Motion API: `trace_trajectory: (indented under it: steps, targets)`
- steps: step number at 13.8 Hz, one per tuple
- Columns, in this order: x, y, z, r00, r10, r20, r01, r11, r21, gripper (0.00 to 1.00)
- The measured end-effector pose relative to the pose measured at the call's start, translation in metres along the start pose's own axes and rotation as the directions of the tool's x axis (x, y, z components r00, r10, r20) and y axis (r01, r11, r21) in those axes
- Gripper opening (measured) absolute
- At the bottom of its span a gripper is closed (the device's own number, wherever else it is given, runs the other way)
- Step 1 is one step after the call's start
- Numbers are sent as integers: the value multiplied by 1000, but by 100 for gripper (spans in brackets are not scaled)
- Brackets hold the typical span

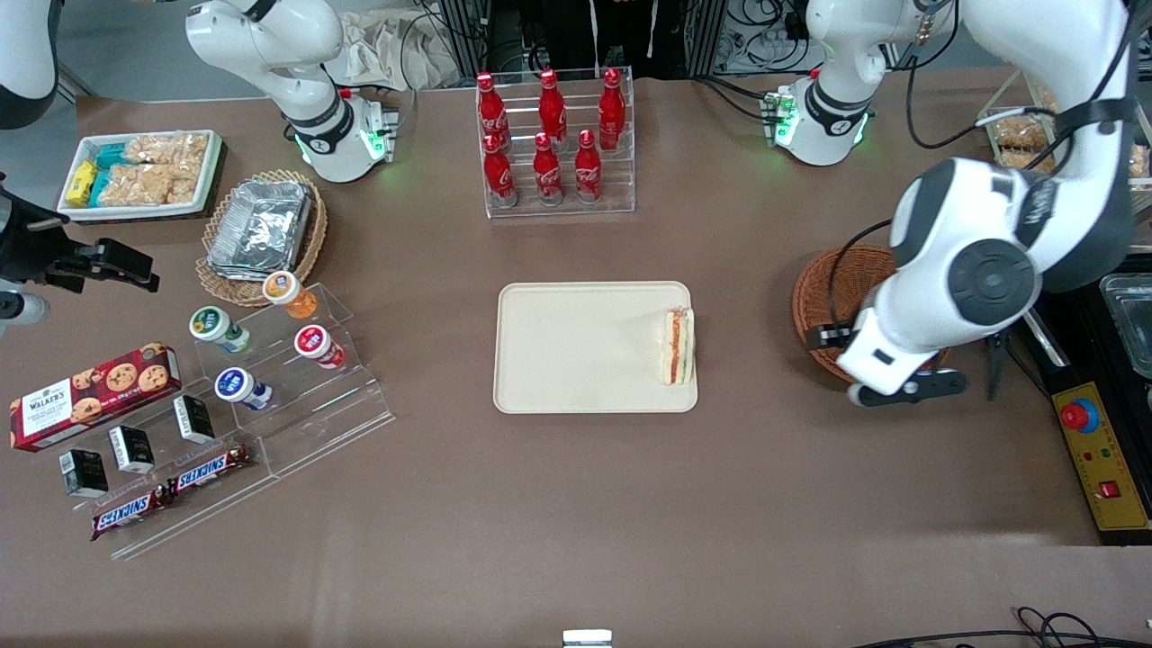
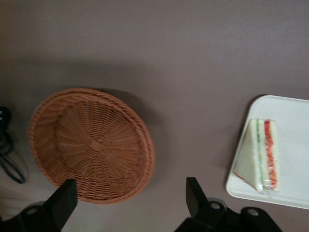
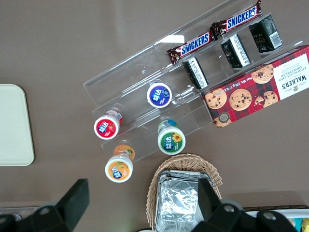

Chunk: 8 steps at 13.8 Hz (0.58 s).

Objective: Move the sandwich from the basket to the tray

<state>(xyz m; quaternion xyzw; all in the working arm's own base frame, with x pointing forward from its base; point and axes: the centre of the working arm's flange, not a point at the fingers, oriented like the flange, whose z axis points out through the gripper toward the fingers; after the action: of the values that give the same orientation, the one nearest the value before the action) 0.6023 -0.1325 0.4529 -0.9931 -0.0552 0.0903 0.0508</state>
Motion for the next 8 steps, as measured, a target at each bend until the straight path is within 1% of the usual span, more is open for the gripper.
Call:
trace_trajectory:
  steps: [1,3,5,8]
  targets:
    - [-1,-13,-8,1000,3,-13,-3,1000,1,100]
    - [-6,-38,-27,999,27,-43,-28,1000,-8,100]
    - [-9,-76,-47,995,61,-74,-63,998,-31,100]
    - [-16,-138,-73,987,106,-121,-113,992,-54,100]
